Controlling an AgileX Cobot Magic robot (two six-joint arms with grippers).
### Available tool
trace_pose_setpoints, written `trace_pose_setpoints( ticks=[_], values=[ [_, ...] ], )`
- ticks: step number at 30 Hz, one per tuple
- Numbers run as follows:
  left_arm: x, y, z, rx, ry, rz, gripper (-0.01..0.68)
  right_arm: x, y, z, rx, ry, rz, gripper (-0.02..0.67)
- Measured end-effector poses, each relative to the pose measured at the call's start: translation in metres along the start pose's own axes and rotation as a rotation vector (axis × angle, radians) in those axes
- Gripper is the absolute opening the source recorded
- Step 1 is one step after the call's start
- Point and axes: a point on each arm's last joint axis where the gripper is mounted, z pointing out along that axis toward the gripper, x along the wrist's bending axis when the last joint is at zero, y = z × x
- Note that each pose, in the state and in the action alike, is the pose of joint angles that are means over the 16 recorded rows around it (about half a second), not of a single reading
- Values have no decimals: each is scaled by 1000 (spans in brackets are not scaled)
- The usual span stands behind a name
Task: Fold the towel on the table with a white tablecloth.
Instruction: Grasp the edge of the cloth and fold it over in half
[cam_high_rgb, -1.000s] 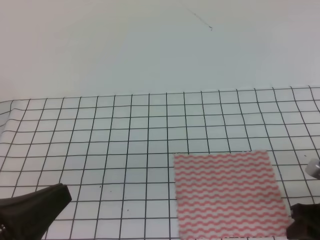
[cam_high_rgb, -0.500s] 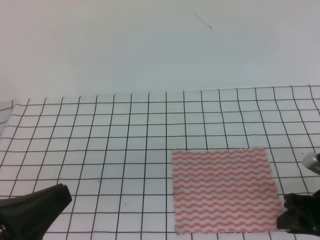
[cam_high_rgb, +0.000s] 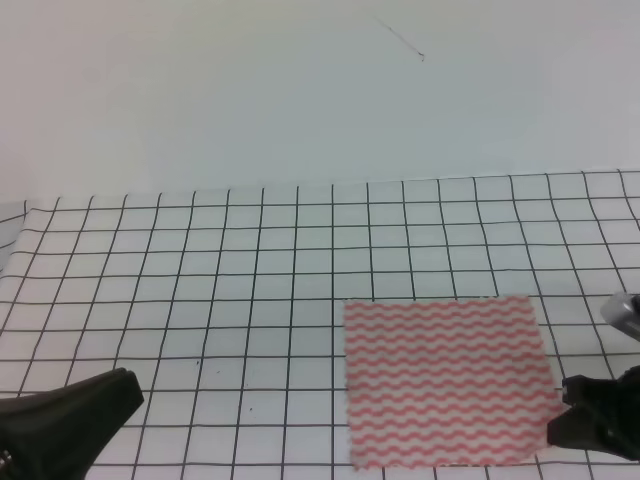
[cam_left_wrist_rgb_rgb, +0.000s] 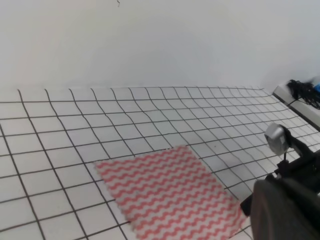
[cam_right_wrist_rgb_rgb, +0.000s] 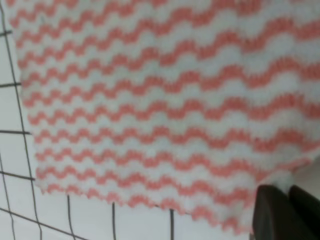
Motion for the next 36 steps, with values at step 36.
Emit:
trace_pose_setpoints(
  ticks=[36],
  values=[
    [6,-1,2,25,56,73,-1,12,101,25,-158,19,-111,3]
  ],
)
